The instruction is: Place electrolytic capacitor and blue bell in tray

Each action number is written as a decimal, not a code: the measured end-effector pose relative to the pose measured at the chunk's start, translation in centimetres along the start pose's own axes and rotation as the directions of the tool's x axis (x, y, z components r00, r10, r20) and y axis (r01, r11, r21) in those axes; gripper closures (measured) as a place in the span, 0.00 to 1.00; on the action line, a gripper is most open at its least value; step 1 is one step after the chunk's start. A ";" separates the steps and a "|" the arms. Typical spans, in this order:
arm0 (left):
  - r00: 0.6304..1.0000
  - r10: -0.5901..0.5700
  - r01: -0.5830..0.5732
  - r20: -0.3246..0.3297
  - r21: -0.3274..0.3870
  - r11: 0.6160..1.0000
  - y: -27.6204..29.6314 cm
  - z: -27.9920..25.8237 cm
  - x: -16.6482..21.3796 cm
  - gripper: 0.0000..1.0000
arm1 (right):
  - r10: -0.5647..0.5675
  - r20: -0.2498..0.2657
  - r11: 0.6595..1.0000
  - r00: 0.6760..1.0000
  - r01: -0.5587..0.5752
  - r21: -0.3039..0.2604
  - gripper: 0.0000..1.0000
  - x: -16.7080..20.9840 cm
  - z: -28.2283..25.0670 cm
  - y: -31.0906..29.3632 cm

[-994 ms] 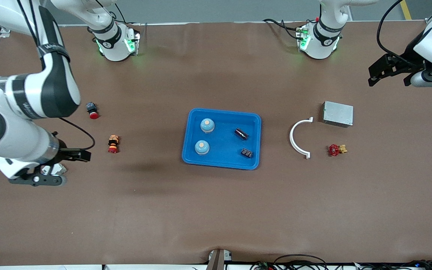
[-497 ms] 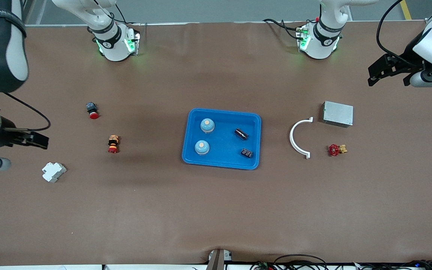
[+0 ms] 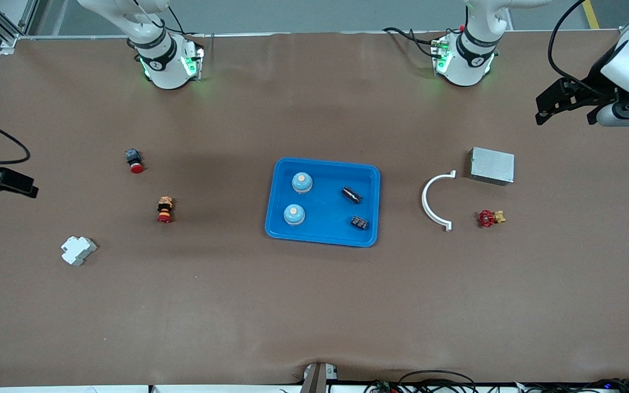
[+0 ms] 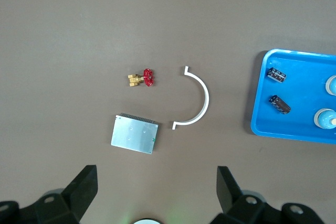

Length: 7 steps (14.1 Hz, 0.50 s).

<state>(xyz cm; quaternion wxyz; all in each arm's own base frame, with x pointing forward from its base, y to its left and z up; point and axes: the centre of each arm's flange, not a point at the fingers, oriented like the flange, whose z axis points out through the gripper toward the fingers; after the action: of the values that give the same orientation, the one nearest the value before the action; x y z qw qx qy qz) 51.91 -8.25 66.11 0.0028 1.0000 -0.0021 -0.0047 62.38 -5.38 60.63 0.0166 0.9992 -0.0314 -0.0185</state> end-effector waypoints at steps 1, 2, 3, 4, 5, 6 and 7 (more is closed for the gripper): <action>1.000 0.000 0.000 0.000 0.000 1.000 0.0 0.0 0.0 0.00 | -0.008 0.004 1.000 1.000 0.008 0.003 0.00 -0.5 -0.5 0.5; 1.000 0.000 0.000 0.000 0.000 1.000 0.0 0.0 0.0 0.00 | -0.010 0.007 1.000 1.000 0.010 0.006 0.00 -1.0 -1.1 0.8; 1.000 0.000 0.000 0.000 0.000 1.000 0.0 -0.1 -0.1 0.00 | -0.011 0.007 1.000 1.000 0.011 0.007 0.00 -1.6 -1.7 1.0; 1.000 0.001 -0.001 0.000 0.000 1.000 0.0 -0.1 -0.2 0.00 | -0.011 0.007 1.000 1.000 0.011 0.009 0.00 -2.1 -2.3 1.1; 1.000 0.002 -0.002 0.002 0.001 1.000 0.1 -0.2 -0.3 0.00 | -0.011 0.007 1.000 1.000 0.011 0.009 0.00 -2.5 -2.8 1.0; 1.000 0.003 -0.003 0.004 0.002 1.000 0.1 -0.1 -0.5 0.00 | -0.012 0.005 1.000 1.000 0.012 0.010 0.00 -3.0 -3.2 1.0; 1.000 0.003 -0.003 0.006 0.003 1.000 0.1 -0.1 -0.8 0.00 | -0.014 0.003 1.000 1.000 0.014 0.010 0.00 -3.4 -3.6 0.9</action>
<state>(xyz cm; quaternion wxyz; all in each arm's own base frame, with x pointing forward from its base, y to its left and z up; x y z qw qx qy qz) 51.12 -8.36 66.19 0.0012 1.0000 -0.0035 -0.0075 59.03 -5.93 64.35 0.0113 0.9994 -0.0247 -0.0198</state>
